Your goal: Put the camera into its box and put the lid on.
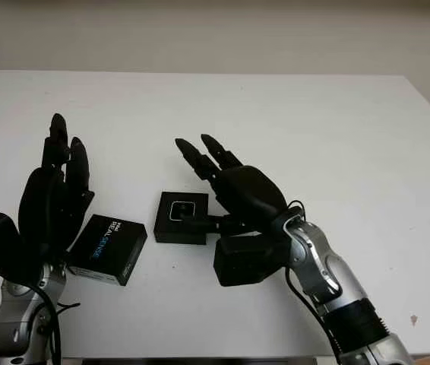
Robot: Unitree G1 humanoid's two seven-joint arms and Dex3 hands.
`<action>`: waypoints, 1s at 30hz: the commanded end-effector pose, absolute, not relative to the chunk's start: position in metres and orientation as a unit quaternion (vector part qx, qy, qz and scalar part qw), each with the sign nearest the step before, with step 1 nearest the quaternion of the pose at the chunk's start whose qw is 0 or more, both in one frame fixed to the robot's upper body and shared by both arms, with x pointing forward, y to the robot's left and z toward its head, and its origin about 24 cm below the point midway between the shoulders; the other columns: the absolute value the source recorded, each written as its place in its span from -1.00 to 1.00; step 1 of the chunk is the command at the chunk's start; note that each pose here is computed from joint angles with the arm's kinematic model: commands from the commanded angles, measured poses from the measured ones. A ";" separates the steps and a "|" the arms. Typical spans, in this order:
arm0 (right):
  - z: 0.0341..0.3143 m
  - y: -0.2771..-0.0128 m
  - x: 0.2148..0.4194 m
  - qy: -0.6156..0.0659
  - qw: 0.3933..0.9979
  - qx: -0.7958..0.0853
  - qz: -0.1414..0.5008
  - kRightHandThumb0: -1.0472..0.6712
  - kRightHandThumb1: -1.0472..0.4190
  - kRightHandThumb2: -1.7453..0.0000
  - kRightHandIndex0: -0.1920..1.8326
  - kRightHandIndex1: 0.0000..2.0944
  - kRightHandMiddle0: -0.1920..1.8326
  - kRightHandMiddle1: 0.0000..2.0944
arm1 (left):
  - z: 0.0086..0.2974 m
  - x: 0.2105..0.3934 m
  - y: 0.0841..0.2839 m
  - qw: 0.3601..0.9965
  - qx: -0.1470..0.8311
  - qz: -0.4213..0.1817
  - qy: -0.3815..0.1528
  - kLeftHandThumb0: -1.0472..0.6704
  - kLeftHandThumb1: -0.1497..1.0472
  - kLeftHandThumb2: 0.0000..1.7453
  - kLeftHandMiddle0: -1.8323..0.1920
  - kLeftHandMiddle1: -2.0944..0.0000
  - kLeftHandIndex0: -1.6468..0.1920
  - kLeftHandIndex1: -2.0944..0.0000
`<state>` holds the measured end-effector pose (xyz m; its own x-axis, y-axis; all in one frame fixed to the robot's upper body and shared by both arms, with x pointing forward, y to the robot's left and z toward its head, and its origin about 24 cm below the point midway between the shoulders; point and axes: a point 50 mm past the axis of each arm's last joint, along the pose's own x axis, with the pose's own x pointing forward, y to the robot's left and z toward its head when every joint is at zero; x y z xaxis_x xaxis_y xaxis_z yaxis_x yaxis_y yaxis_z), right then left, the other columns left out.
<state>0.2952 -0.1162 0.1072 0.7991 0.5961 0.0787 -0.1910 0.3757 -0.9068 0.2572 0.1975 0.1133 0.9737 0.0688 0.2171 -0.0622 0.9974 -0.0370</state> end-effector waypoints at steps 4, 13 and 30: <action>0.111 -0.119 0.294 -0.165 0.876 -0.380 0.246 -0.74 -1.00 0.39 -0.98 -0.97 -0.93 -0.95 | 0.122 0.253 0.214 0.992 0.021 0.022 -0.124 -0.61 1.00 -0.44 0.98 0.98 0.98 0.99; 0.120 -0.136 0.306 -0.107 0.957 -0.184 0.197 -0.70 -1.00 0.33 -0.94 -0.94 -0.94 -0.95 | 0.153 0.246 0.248 0.961 0.239 -0.042 -0.132 -0.61 0.97 -0.85 0.53 0.91 0.63 0.87; 0.132 -0.158 0.323 -0.052 0.991 0.024 0.121 -0.64 -1.00 0.25 -1.00 -0.99 -1.00 -0.99 | 0.177 0.236 0.248 0.782 0.541 -0.308 0.012 -0.69 0.82 -0.95 0.78 0.97 0.78 0.96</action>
<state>0.3199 -0.1572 0.1211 0.9662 0.2450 0.0801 -0.2473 0.9687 0.0209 0.2367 0.2525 0.1744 0.8306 -0.4555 -0.3203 0.4766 0.2841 0.8320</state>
